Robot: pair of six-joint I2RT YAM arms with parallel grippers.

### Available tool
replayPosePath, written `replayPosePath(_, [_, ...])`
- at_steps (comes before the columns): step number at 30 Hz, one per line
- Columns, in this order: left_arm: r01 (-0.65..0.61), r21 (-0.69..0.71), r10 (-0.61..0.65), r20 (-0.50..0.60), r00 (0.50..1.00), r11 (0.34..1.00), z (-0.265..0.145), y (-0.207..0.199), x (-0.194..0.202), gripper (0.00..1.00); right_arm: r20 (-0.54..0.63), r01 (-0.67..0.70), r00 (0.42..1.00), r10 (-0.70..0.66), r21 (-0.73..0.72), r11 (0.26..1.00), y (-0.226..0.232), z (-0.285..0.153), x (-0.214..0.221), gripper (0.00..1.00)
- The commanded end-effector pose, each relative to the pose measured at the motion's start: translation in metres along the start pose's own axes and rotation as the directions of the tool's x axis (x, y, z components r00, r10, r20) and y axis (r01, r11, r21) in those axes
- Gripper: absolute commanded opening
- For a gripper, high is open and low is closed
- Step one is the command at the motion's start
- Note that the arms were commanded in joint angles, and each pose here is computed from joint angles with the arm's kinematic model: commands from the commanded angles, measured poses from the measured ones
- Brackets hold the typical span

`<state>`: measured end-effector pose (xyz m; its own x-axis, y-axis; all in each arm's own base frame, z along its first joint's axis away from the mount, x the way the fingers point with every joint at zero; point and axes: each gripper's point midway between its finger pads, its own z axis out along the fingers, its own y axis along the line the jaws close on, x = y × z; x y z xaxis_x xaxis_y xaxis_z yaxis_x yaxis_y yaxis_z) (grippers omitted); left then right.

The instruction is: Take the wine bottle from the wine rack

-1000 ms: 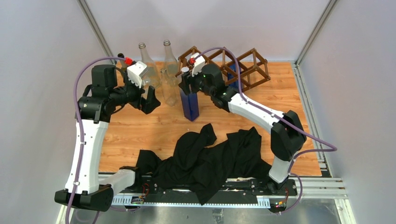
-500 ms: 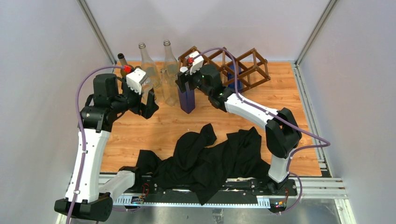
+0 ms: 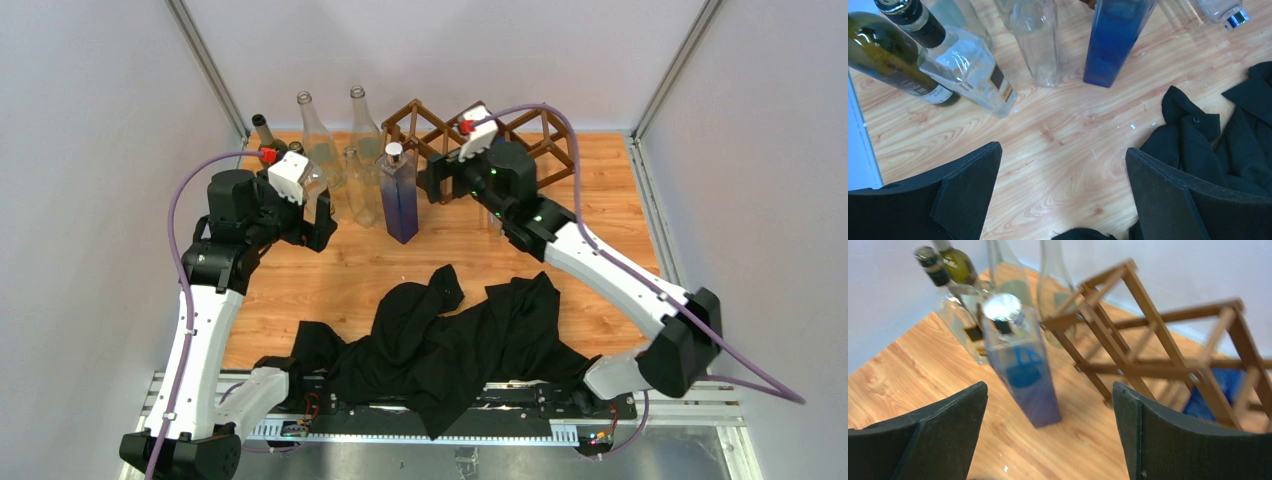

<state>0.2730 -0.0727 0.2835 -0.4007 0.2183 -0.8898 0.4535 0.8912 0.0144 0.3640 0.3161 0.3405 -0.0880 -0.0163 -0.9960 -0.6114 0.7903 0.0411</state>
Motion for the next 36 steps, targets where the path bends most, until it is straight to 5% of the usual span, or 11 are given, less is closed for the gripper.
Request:
replayPosePath(1, [-0.012, -0.027, 0.013, 0.049, 0.999, 1.0, -0.001, 0.006, -0.011, 1.0, -0.13, -0.089, 0.985, 0.112, 0.17, 0.981, -0.053, -0.041, 0.041, 0.98])
replayPosePath(7, [-0.029, -0.01, 0.029, 0.039, 0.999, 1.0, -0.002, 0.003, -0.01, 1.0, -0.244, -0.142, 0.929, 0.279, 0.463, 0.875, -0.132, -0.095, 0.108, 0.99])
replayPosePath(14, [-0.037, 0.026, 0.036, 0.051, 0.998, 0.999, -0.006, -0.004, -0.014, 1.0, -0.24, -0.26, 0.856, 0.458, 0.566, 0.782, -0.182, -0.092, 0.162, 0.99])
replayPosePath(36, [-0.051, 0.099, 0.046, 0.058, 0.997, 0.994, -0.013, -0.018, -0.018, 1.0, -0.128, -0.543, 0.75, 0.649, 0.442, 0.714, -0.212, -0.012, 0.23, 0.94])
